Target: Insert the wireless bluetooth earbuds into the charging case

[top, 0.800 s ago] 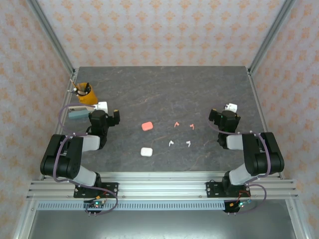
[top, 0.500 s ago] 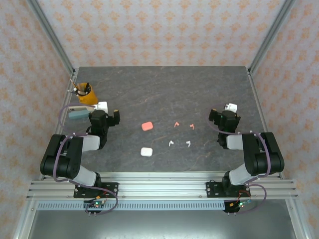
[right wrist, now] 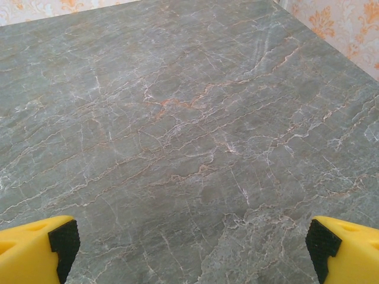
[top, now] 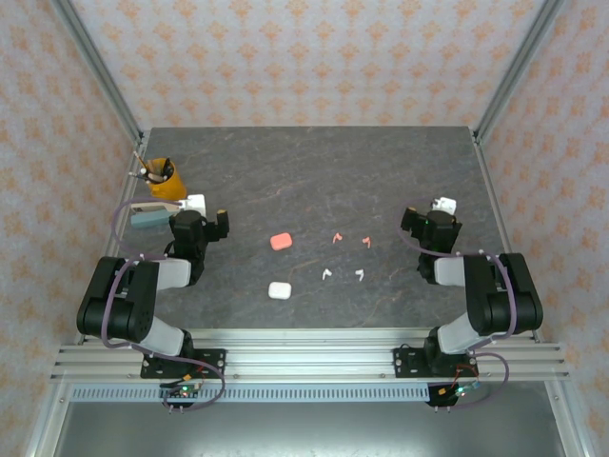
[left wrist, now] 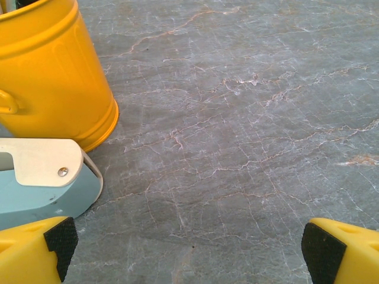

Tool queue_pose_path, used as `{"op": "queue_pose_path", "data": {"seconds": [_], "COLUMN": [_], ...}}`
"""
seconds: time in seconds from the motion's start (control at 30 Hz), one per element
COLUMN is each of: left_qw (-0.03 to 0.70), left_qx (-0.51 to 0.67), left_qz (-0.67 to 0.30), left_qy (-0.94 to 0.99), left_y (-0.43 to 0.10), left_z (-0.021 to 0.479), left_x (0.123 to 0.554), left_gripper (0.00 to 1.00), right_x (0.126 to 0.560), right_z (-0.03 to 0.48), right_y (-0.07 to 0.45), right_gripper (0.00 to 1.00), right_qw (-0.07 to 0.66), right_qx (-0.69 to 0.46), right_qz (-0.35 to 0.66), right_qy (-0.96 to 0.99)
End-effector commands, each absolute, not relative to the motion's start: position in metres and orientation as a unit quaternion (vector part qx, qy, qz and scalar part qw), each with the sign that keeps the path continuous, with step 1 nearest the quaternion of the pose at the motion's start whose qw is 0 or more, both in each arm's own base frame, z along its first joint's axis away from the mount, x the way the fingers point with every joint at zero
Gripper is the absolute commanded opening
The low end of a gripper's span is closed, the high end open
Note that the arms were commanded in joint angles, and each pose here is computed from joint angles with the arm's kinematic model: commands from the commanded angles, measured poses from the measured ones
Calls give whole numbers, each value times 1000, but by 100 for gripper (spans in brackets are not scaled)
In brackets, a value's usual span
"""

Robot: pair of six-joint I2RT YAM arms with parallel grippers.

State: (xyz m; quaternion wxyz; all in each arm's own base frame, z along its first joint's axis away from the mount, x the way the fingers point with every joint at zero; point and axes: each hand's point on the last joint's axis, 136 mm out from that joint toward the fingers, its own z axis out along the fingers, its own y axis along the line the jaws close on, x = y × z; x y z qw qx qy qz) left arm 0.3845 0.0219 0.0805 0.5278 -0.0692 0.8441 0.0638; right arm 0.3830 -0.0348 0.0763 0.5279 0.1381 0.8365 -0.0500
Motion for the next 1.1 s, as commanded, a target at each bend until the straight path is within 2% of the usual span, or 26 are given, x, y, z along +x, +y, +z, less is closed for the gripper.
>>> {"op": "queue_pose_path", "data": {"seconds": [0.0,0.13,0.2,0.23,0.33,0.4,0.53,0.77,1.07], "left_qw": [542,502,496,491,459,418,345,312,287], "left_qx": [-75,-117,-143,-160,-214,-245,-313,-387,-392], "left_qz": [79,121,121,114,60,21,-40,-135,-112], "left_qy": [833,848,848,849,860,875,884,857,867], "left_y": [27,45,49,50,41,31,13,-13,-8], "left_z": [99,127,146,154,169,169,157,153,151], "left_x": [395,400,399,397,387,377,352,333,340], "left_gripper": [100,99,99,99,99,99,99,100,100], "right_x": [391,388,377,376,379,372,349,302,252], "right_z": [115,167,185,191,204,212,219,189,116], "right_y": [-49,-55,-64,-61,-24,4,59,175,294], "right_gripper": [99,99,99,100,99,92,86,82,86], "right_qw": [535,508,480,466,415,380,317,212,112], "right_qx": [175,246,331,338,300,281,248,192,97], "right_qz": [-73,-55,-48,-35,47,97,133,153,55], "right_qy": [824,824,811,817,858,876,906,946,987]}}
